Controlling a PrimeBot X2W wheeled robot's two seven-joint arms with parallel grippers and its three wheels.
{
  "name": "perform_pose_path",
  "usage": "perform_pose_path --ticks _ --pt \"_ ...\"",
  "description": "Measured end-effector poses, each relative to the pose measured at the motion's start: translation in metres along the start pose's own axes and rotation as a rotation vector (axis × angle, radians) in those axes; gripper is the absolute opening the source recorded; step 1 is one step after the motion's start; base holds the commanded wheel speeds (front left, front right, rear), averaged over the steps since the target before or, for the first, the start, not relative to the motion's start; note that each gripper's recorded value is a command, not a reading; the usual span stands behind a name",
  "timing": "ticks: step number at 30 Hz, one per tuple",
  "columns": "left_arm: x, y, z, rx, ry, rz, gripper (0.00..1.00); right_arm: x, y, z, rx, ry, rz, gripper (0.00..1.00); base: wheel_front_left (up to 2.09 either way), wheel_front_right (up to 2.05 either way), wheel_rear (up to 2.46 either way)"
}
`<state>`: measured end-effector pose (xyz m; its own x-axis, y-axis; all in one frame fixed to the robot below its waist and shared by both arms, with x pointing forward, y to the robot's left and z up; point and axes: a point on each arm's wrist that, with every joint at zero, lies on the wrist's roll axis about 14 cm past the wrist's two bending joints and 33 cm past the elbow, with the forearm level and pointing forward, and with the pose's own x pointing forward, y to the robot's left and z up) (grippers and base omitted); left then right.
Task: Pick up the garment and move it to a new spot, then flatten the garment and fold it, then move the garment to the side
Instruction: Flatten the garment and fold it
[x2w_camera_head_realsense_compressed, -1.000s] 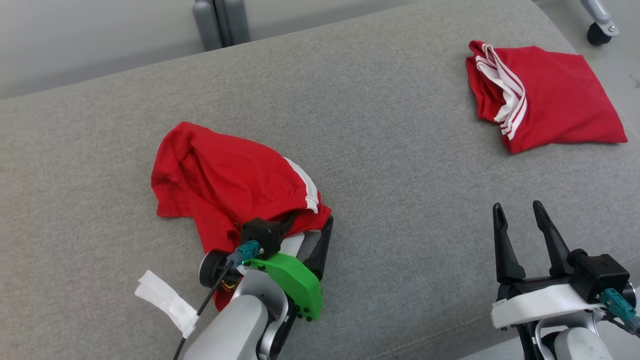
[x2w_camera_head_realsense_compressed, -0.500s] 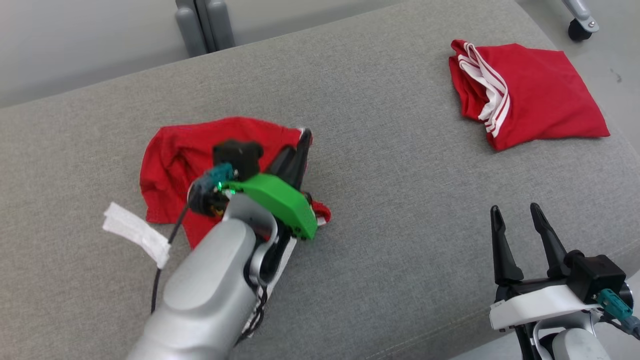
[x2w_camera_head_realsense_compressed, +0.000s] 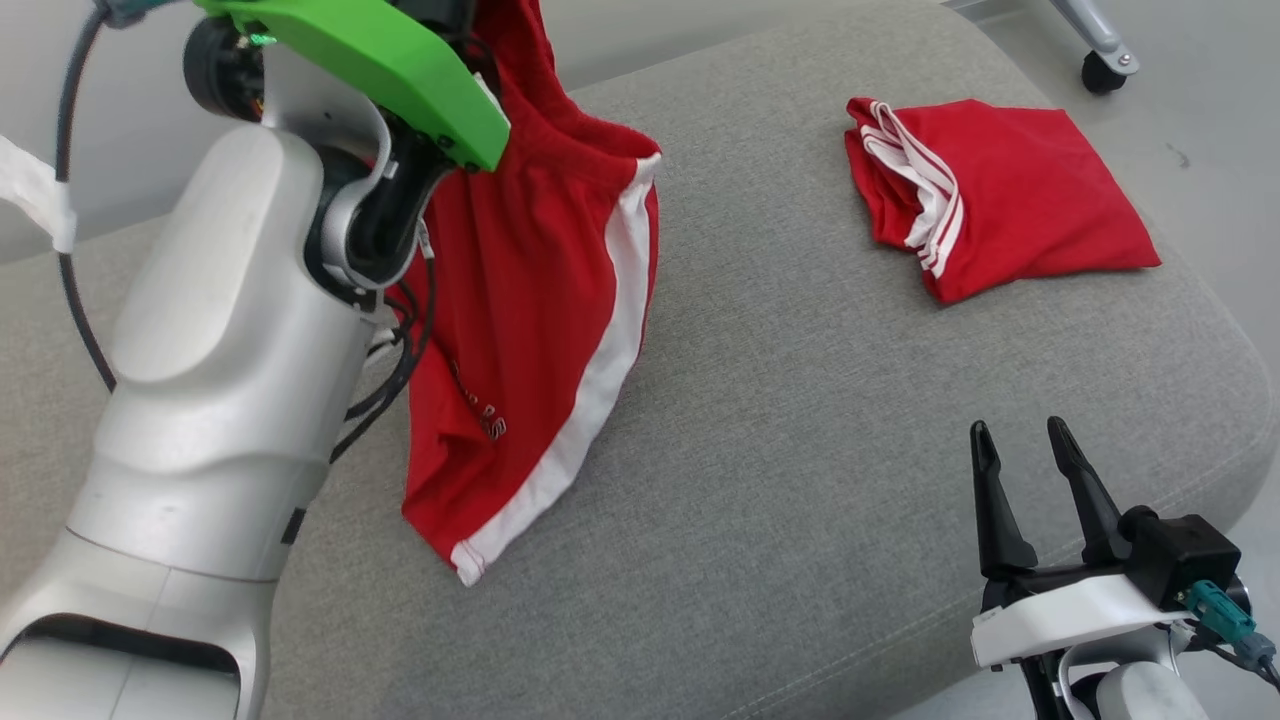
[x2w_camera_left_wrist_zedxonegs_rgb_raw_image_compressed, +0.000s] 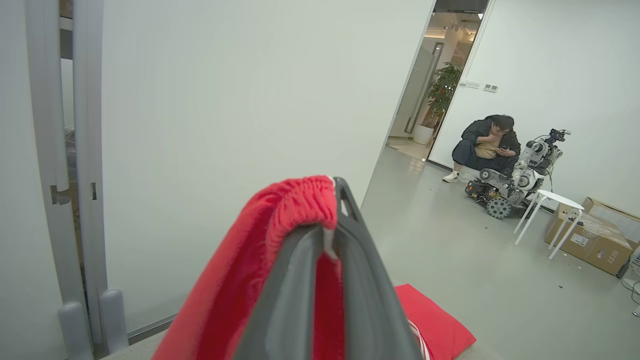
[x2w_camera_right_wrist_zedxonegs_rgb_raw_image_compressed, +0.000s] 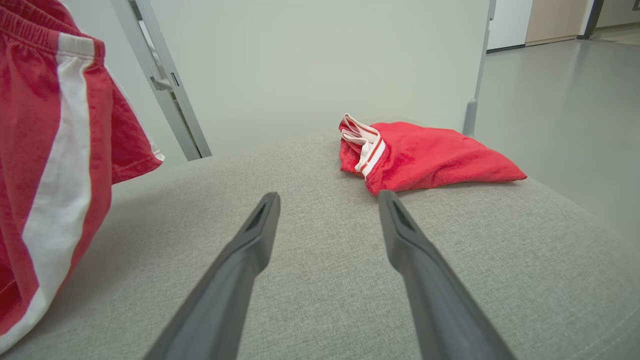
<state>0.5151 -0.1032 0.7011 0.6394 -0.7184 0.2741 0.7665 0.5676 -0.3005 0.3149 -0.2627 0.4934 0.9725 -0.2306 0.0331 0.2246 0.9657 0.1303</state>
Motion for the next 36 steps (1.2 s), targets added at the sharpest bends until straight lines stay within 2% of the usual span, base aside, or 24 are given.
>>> perform_pose_path --ticks 5,8,11,14,17,21,24,29,34,36 --pt "0.017 -0.024 0.042 -0.007 -0.092 -0.077 0.0 -0.008 -0.009 0.004 0.0 -0.013 -0.027 1.0 0.0 0.0 0.0" --pt "0.024 -0.045 0.057 -0.054 -0.129 -0.142 0.0 -0.01 -0.013 0.007 -0.001 -0.02 -0.041 1.0 0.0 0.0 0.0" --pt "0.023 -0.068 0.059 -0.148 -0.136 -0.219 0.0 -0.01 -0.017 0.007 0.005 -0.022 -0.053 1.0 0.0 0.0 0.0" --pt "0.008 -0.088 0.039 -0.234 -0.087 -0.296 0.0 -0.008 -0.015 0.004 0.012 -0.011 -0.049 1.0 0.0 0.0 0.0" --pt "-0.029 -0.085 -0.018 -0.33 0.042 -0.295 0.0 -0.009 -0.016 -0.003 0.014 0.008 -0.052 1.0 0.0 0.0 0.0" --pt "-0.093 -0.078 -0.08 -0.416 0.202 -0.247 0.0 -0.011 -0.014 -0.011 0.0 0.035 -0.039 1.0 0.0 0.0 0.0" --pt "-0.158 -0.064 -0.123 -0.478 0.325 -0.146 0.0 -0.011 -0.012 -0.015 -0.016 0.047 -0.028 1.0 0.0 0.0 0.0" --pt "-0.246 -0.05 -0.163 -0.573 0.444 0.053 0.0 -0.004 0.0 -0.017 -0.027 0.049 0.018 1.0 0.0 0.0 0.0" --pt "-0.308 -0.029 -0.186 -0.543 0.502 0.24 0.0 0.006 0.025 -0.022 -0.029 0.06 0.1 1.0 0.0 0.0 0.0" --pt "-0.324 -0.009 -0.188 -0.489 0.49 0.325 0.0 0.01 0.037 -0.025 -0.027 0.064 0.136 1.0 0.0 0.0 0.0"
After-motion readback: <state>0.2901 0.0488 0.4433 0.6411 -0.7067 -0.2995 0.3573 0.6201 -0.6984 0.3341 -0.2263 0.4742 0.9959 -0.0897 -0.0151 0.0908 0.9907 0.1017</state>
